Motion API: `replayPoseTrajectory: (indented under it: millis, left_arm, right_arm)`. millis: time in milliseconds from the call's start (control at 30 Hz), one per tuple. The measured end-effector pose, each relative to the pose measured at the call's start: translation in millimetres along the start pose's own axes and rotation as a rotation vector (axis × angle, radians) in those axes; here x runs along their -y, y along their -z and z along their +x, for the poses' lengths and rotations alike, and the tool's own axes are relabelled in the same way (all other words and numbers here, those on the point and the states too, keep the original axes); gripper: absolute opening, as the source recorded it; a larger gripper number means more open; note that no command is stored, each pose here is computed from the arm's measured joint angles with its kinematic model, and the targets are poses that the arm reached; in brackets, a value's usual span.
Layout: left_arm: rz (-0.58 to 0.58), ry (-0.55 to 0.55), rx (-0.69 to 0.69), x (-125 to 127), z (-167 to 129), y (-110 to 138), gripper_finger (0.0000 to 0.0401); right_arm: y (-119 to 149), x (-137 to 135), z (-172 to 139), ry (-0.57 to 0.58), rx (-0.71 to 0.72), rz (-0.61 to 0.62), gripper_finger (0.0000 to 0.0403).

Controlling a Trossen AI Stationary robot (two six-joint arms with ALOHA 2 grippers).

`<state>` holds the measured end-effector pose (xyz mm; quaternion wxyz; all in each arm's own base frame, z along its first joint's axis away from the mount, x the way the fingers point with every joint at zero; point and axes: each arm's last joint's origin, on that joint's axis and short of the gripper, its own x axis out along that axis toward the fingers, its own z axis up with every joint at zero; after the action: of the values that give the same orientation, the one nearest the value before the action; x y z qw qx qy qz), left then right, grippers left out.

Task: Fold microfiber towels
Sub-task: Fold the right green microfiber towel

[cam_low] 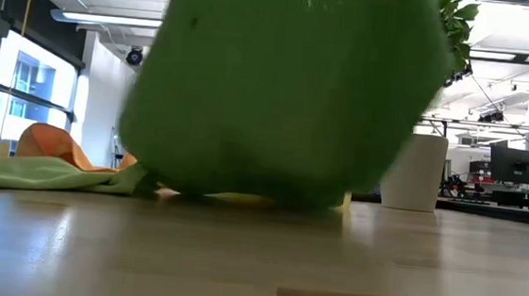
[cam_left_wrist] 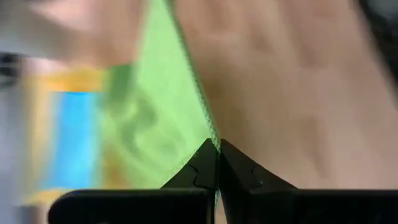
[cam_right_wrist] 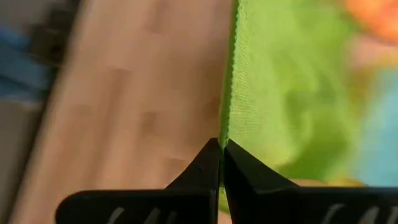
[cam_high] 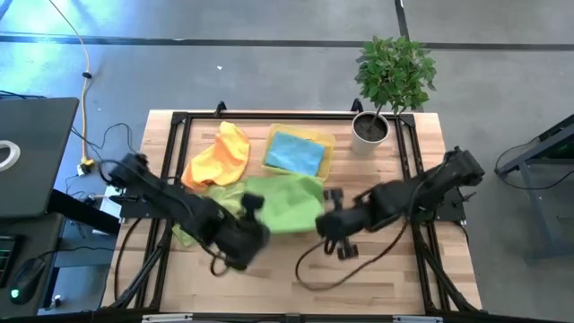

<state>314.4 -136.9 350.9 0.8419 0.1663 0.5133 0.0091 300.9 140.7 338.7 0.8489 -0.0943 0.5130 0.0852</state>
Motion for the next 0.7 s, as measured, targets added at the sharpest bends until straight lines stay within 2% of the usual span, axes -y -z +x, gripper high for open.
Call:
replayPoseTrajectory:
  millis: [133,267,433,567,700]
  left_arm:
    - [0.050,0.201,-0.125,29,39,-6,0.0000]
    - [0.075,0.317,-0.181,53,65,-10,0.0000]
    - [0.049,0.437,-0.195,65,78,-14,0.0000]
    - [-0.015,0.518,-0.192,68,78,-17,0.0000]
    - [-0.011,0.615,-0.181,68,78,-19,0.0000]
  right_arm:
    - [4,-21,41,-0.183,0.025,0.041,0.0000]
    - [9,-37,63,-0.309,0.076,0.087,0.0000]
    - [17,-48,80,-0.416,0.105,0.122,0.0000]
    - [14,-54,84,-0.527,0.105,0.138,0.0000]
    - [14,-54,85,-0.567,0.098,0.114,0.0000]
